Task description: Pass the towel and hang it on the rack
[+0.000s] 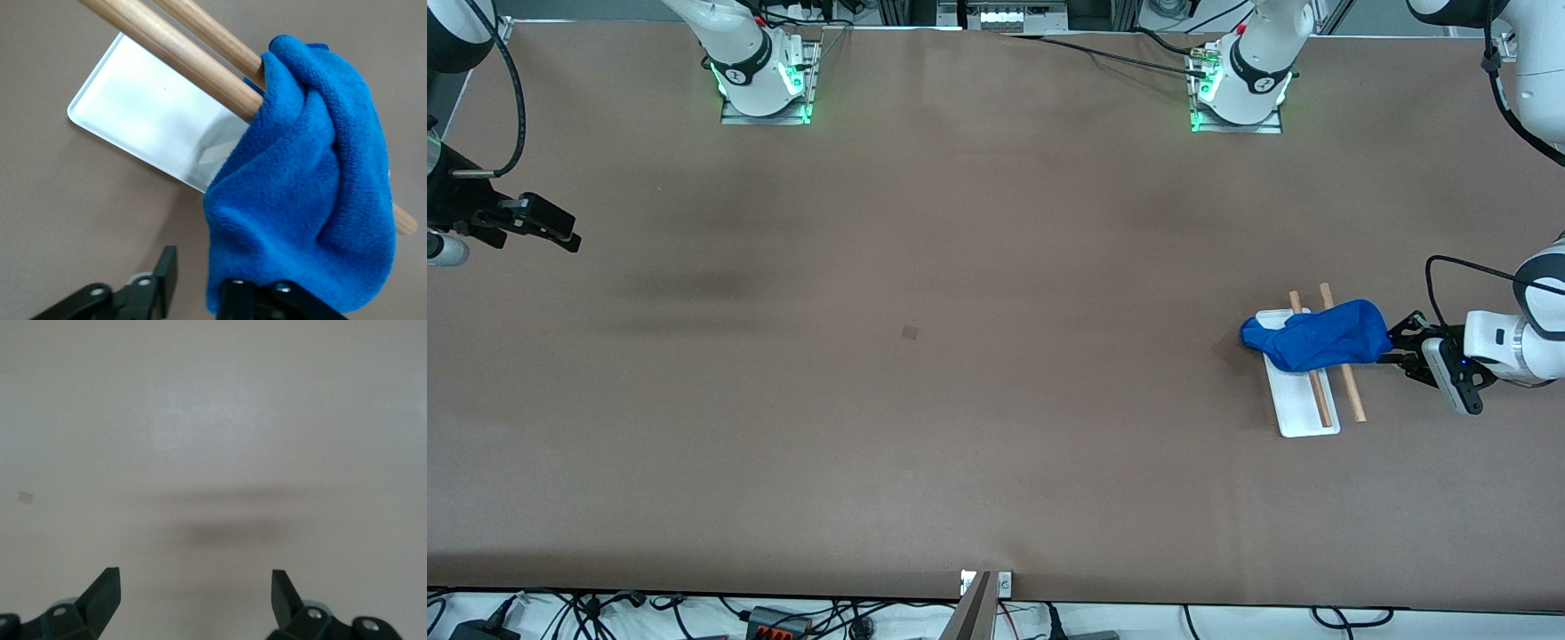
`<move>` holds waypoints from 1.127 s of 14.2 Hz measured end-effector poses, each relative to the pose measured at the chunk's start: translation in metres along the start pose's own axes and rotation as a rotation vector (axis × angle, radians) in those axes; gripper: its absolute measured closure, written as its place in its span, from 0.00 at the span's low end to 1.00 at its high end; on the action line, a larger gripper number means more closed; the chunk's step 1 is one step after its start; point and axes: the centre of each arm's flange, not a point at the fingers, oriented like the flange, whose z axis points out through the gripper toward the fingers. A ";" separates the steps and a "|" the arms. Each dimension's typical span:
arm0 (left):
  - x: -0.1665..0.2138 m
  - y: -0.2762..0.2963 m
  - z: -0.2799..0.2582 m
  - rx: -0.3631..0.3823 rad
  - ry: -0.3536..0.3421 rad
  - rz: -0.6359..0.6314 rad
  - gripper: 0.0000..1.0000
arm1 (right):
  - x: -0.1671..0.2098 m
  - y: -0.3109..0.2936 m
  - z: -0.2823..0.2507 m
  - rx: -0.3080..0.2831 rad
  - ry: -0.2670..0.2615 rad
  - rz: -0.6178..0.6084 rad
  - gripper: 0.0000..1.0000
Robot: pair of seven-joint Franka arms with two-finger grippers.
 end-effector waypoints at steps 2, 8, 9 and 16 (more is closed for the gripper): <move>-0.008 -0.003 -0.002 -0.001 0.019 -0.013 0.42 | 0.000 0.000 -0.001 0.000 0.002 0.000 0.00; -0.024 -0.007 -0.016 0.001 0.038 -0.017 0.00 | -0.005 0.002 -0.010 0.000 0.001 0.002 0.00; -0.028 -0.008 -0.017 0.001 0.041 -0.006 0.00 | -0.005 0.002 -0.012 0.000 0.005 0.002 0.00; -0.031 -0.005 -0.042 -0.032 0.049 0.017 0.00 | -0.004 0.000 -0.012 0.000 0.005 -0.002 0.00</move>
